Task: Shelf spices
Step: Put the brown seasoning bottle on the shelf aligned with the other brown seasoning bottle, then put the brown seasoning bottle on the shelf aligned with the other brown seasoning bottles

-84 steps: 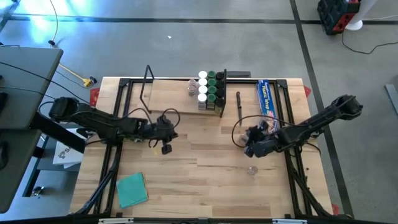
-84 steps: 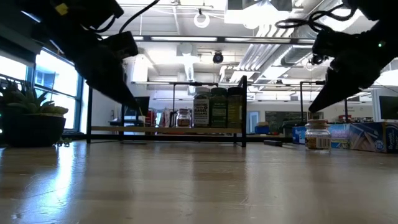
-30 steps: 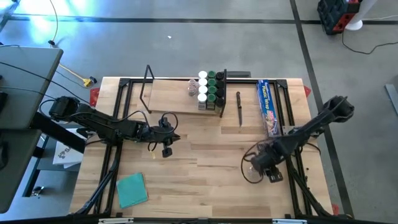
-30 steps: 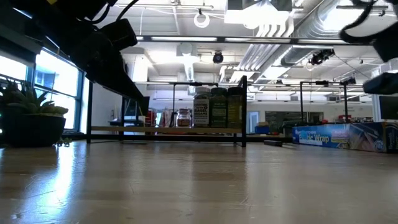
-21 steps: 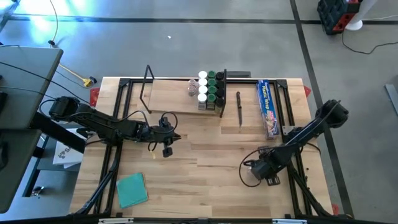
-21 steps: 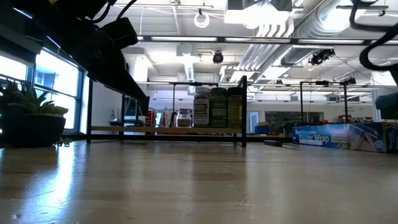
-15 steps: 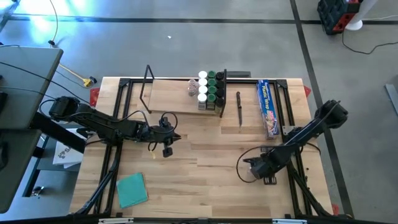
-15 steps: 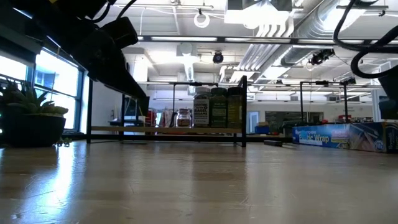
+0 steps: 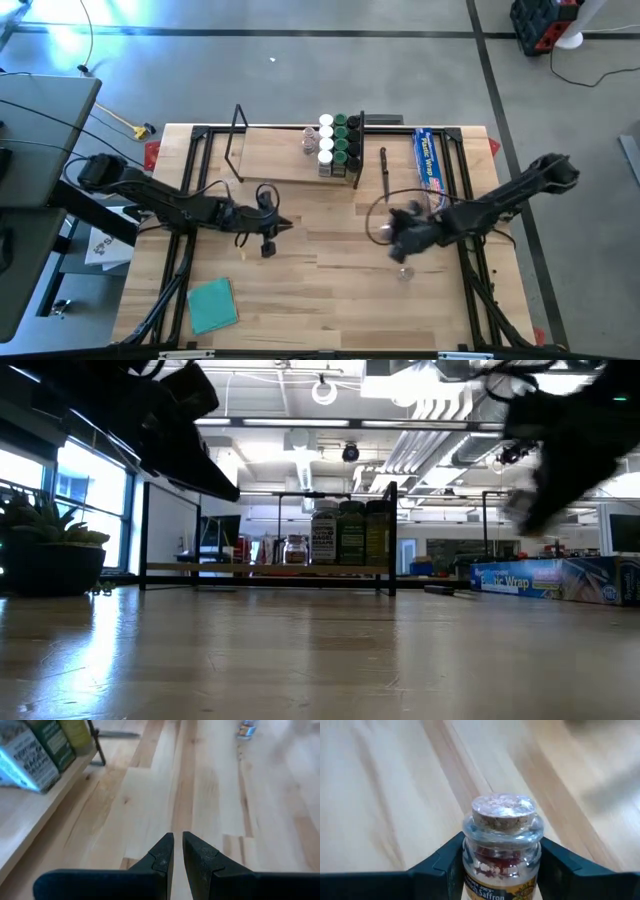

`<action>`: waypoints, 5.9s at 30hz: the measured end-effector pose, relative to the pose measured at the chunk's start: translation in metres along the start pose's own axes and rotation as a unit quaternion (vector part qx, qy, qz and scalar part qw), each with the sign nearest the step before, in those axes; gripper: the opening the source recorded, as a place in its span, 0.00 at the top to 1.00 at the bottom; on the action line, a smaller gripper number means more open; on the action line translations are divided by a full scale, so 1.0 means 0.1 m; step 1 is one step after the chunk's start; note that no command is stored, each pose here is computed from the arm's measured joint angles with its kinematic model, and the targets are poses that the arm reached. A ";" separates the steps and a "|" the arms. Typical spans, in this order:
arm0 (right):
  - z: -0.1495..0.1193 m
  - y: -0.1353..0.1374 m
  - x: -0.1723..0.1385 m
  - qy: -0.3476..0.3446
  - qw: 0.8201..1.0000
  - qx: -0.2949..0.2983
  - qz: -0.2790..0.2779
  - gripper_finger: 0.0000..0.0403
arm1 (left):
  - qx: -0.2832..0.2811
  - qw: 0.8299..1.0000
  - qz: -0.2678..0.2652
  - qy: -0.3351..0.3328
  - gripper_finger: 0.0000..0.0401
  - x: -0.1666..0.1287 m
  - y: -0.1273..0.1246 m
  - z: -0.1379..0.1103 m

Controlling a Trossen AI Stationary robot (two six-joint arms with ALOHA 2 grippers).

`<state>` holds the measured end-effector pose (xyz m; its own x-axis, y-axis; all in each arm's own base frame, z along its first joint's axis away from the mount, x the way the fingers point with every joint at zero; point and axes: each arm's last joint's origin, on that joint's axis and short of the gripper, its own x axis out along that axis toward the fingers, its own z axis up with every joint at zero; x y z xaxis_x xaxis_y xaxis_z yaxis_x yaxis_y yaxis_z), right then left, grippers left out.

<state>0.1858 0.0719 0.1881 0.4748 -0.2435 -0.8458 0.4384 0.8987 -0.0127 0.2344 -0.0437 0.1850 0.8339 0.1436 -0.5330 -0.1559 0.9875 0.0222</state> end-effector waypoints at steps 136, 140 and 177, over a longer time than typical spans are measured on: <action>1.08 0.92 -0.65 -0.317 0.936 -0.062 -0.142 0.32 | -0.037 0.990 0.125 0.054 0.72 0.81 1.54 0.23; 1.06 0.94 -0.66 -0.319 0.936 -0.062 -0.137 0.32 | -0.040 0.989 0.133 0.044 0.75 0.83 1.60 0.23; 0.04 1.35 0.27 0.300 0.925 -0.211 0.094 0.47 | 0.047 0.985 0.096 0.135 0.76 0.11 0.28 0.32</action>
<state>0.2604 0.1855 0.1657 -0.0530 0.0649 -0.9965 -0.0066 0.9978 0.0653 0.2556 -0.0128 0.2068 0.6203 0.3186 -0.7167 -0.2371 0.9472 0.2159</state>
